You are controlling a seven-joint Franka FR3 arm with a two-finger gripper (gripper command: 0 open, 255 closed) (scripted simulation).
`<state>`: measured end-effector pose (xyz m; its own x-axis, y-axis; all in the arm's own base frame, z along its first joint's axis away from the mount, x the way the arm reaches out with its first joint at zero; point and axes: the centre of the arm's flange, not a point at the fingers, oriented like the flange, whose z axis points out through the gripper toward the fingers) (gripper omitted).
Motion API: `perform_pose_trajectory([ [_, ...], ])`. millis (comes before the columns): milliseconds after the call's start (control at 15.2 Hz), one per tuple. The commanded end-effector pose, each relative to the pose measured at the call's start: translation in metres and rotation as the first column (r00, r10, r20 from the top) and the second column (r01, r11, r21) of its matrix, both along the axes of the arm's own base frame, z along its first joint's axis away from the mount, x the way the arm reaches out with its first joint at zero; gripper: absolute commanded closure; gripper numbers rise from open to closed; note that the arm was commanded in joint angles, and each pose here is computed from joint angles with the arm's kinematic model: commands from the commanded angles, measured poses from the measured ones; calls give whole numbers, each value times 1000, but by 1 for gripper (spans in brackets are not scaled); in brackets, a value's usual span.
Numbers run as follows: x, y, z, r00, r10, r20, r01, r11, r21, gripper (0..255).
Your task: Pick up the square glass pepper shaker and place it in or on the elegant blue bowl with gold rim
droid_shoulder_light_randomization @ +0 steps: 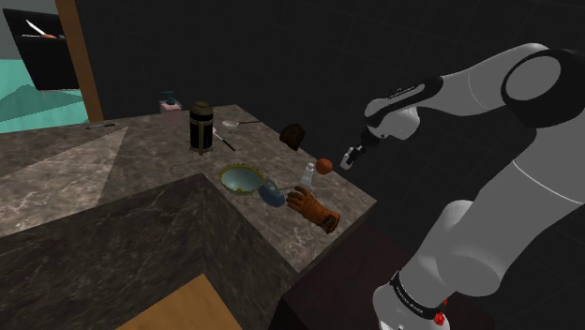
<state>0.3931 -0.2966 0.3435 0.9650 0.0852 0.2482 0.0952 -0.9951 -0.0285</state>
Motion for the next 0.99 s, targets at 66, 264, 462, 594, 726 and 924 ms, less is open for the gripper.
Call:
perform_pose_trajectory([
  [66,21,32,3,1000,-2,0,2,1000,0,255],
  [264,41,65,4,1000,-2,0,2,1000,0,255],
  [462,62,99,4,1000,-2,0,2,1000,0,255],
  [594,76,122,4,1000,-2,0,2,1000,0,255],
  [726,89,145,4,1000,-2,0,2,1000,0,255],
  [924,110,178,4,1000,-2,0,2,1000,0,255],
])
